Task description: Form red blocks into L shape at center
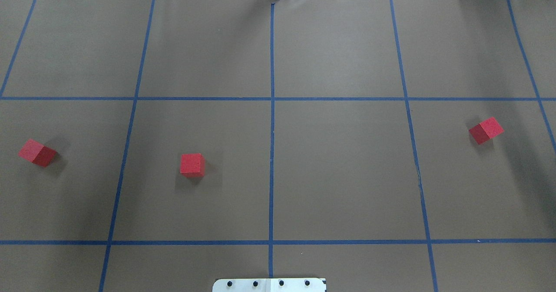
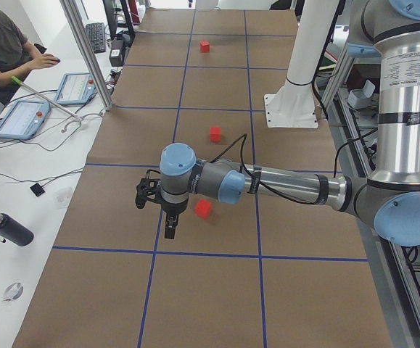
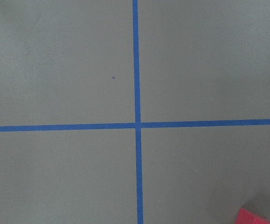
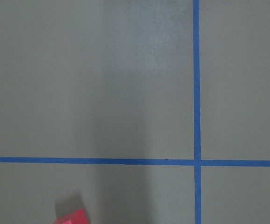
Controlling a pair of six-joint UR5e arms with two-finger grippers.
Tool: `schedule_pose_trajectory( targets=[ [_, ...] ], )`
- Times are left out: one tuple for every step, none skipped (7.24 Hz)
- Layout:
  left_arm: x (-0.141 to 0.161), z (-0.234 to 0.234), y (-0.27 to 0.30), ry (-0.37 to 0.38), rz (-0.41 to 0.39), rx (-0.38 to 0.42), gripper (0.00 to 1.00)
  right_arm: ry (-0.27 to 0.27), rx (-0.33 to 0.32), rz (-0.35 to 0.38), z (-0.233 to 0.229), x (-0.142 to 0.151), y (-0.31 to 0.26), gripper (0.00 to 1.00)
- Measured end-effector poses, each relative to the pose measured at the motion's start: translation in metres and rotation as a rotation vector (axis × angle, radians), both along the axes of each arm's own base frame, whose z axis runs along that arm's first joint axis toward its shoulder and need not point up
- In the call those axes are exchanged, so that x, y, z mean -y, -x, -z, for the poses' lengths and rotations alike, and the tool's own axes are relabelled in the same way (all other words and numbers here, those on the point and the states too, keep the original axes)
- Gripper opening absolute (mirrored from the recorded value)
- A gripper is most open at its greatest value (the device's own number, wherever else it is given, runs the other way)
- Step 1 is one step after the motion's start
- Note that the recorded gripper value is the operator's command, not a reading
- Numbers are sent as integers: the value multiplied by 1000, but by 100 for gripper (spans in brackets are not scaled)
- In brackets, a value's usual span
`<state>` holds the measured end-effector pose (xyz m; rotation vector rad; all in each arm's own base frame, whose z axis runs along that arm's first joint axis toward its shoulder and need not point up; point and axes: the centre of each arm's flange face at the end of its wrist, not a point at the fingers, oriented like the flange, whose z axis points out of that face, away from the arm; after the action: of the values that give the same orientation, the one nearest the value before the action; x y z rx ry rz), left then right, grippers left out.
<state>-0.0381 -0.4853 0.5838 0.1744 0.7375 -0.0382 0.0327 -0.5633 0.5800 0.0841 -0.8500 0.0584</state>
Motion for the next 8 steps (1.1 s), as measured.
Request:
schedule_pose_trajectory(
  targets=[
    [-1,0,0,-2,-2,0,100,-1,-8,-1,0,-1,0,100],
    [-2,-1,-1,-4,-6,0,100,0,-23,-2,-1,-3,0,100],
    [-3,-4,-1,-1,-8,0,100,3,-31,0,-4,-5,1,100],
    [-4,-7,-2,2,-10,0,100,7,-34,4,-7,-8,3,100],
    [-6,-9,-2,6,-11,-1,100,5,-34,14,-13,-12,8,100],
    [-7,-11,-2,9,-12,-4,100,-9,-32,30,-22,-20,16,100],
    [-8,-12,-3,11,-15,-9,100,-32,-27,52,-31,-30,28,100],
    [-10,-12,-4,15,-20,-28,100,-53,-20,83,-35,-37,46,100]
  ],
)
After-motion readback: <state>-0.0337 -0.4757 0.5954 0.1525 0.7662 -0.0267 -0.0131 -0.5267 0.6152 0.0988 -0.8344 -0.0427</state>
